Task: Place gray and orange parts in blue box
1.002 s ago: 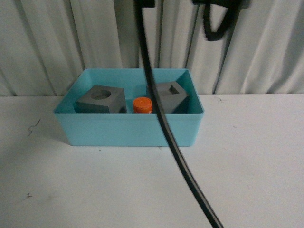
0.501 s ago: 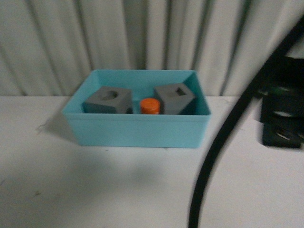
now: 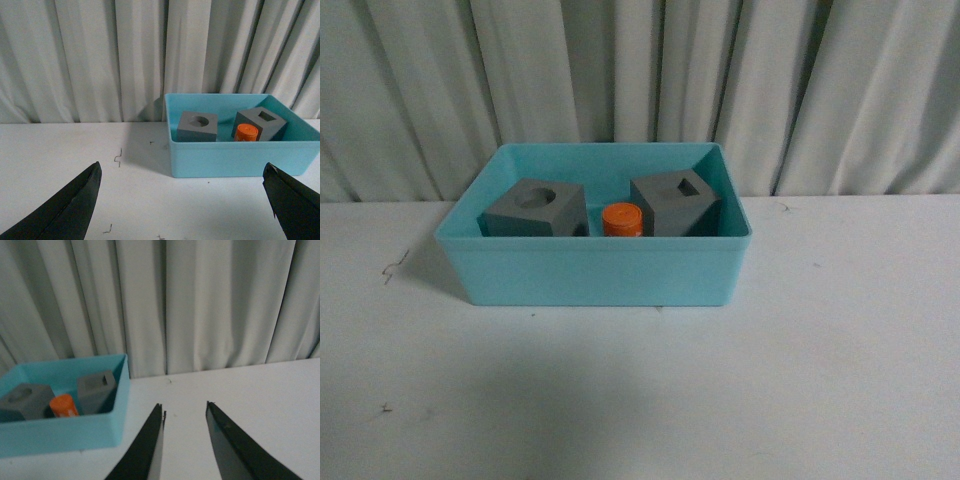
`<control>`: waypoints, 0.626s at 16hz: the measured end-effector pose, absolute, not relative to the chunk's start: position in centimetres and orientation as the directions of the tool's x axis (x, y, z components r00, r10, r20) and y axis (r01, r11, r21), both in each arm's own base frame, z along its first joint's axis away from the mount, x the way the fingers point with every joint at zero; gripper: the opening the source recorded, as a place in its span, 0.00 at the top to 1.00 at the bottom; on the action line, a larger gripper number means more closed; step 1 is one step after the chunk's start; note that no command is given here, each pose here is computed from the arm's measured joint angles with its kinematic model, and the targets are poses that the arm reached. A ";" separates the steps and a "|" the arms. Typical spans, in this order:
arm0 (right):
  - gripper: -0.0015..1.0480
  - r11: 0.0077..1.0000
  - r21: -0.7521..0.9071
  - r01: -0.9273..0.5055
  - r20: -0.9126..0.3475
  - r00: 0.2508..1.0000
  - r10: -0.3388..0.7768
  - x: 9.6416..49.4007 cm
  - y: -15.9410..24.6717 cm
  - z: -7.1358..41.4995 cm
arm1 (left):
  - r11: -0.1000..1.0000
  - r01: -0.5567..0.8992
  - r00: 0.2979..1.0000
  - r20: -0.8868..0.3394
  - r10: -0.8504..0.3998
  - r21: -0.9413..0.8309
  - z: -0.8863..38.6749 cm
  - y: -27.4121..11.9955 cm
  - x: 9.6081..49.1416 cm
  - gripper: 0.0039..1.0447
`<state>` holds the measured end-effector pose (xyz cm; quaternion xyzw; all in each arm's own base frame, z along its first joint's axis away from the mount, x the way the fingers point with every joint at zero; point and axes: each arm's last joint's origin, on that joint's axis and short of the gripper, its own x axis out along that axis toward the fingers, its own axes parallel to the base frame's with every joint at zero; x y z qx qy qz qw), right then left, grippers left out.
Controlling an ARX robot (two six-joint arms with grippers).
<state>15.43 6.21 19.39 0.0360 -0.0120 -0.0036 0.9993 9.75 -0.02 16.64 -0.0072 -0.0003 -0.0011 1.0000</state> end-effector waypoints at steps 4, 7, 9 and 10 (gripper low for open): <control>0.98 1.000 0.009 0.006 -0.001 1.000 -0.006 13.9 3.3 18.0 | 1.000 0.002 1.000 0.001 -0.002 -0.014 16.6 0.0 9.7 0.06; 0.98 1.000 0.005 0.003 -0.008 1.000 -0.003 13.0 2.0 17.3 | 1.000 0.002 1.000 0.001 -0.002 -0.014 16.6 0.0 9.7 0.06; 0.98 1.000 0.007 0.006 0.002 1.000 -0.006 12.7 1.5 16.9 | 1.000 0.002 1.000 0.001 -0.002 -0.014 16.6 0.0 9.7 0.06; 0.98 1.000 0.007 0.005 0.004 1.000 -0.005 12.5 1.3 16.9 | 1.000 0.002 1.000 0.001 -0.002 -0.014 16.6 0.0 9.7 0.06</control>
